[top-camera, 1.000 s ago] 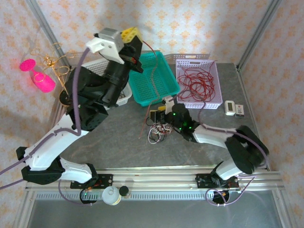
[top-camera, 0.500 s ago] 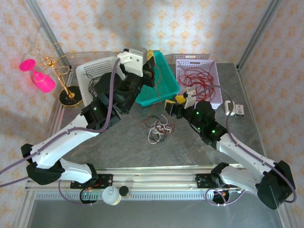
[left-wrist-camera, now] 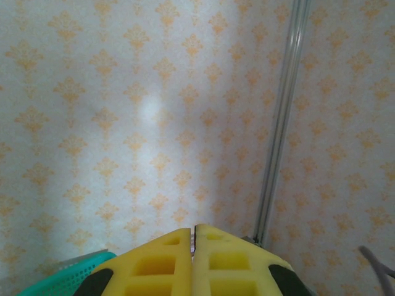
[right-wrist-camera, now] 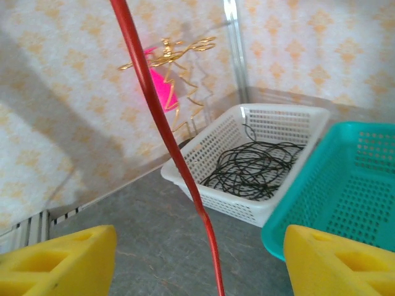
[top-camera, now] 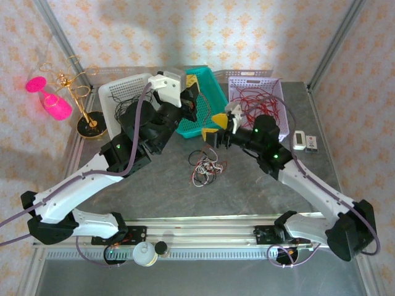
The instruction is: Untangle the cables
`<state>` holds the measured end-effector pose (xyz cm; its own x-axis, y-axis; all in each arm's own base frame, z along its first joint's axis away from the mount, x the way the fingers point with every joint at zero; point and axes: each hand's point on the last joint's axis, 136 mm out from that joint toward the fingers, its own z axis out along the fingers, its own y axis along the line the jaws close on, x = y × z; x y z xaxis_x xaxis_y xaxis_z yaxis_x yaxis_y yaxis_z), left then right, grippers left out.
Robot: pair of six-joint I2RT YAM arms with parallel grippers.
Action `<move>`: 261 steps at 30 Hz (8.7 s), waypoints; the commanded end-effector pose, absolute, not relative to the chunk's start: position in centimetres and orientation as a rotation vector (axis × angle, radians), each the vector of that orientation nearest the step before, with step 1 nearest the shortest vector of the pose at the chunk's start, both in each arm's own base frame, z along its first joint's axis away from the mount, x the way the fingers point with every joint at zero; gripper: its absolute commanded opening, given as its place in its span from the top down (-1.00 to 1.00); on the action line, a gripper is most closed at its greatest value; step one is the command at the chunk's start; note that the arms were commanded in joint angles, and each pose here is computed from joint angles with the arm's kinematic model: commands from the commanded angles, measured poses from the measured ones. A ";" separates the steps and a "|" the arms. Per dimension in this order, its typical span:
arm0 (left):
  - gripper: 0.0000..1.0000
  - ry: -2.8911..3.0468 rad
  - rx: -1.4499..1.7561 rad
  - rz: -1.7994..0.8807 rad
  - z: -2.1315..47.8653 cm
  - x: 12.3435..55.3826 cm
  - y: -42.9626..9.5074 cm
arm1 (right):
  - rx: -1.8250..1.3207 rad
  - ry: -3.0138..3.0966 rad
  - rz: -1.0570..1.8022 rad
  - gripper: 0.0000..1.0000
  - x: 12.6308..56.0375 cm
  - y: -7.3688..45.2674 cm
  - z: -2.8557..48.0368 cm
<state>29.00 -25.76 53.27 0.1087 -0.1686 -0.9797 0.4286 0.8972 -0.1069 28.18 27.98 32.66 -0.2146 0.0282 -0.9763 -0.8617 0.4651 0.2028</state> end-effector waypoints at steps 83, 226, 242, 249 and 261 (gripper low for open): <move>-0.55 1.999 -0.009 -0.582 23.3 30.4 -25.8 | 0.319 2.242 -0.040 -0.23 56.0 0.4 18.1; 1.00 1.483 0.422 -1.043 33.1 28.9 -32.9 | -0.700 1.347 1.168 -0.19 28.9 28.6 23.4; 1.00 1.256 0.355 -1.139 47.0 24.6 -29.8 | -0.447 1.746 1.135 0.01 33.6 28.9 15.0; 1.00 1.272 0.295 -1.090 52.4 24.6 -27.9 | -0.373 1.901 1.147 0.20 34.9 29.4 11.7; 1.00 1.235 0.280 -0.841 60.1 25.7 -25.3 | -0.295 1.971 1.118 0.11 34.8 28.6 9.6</move>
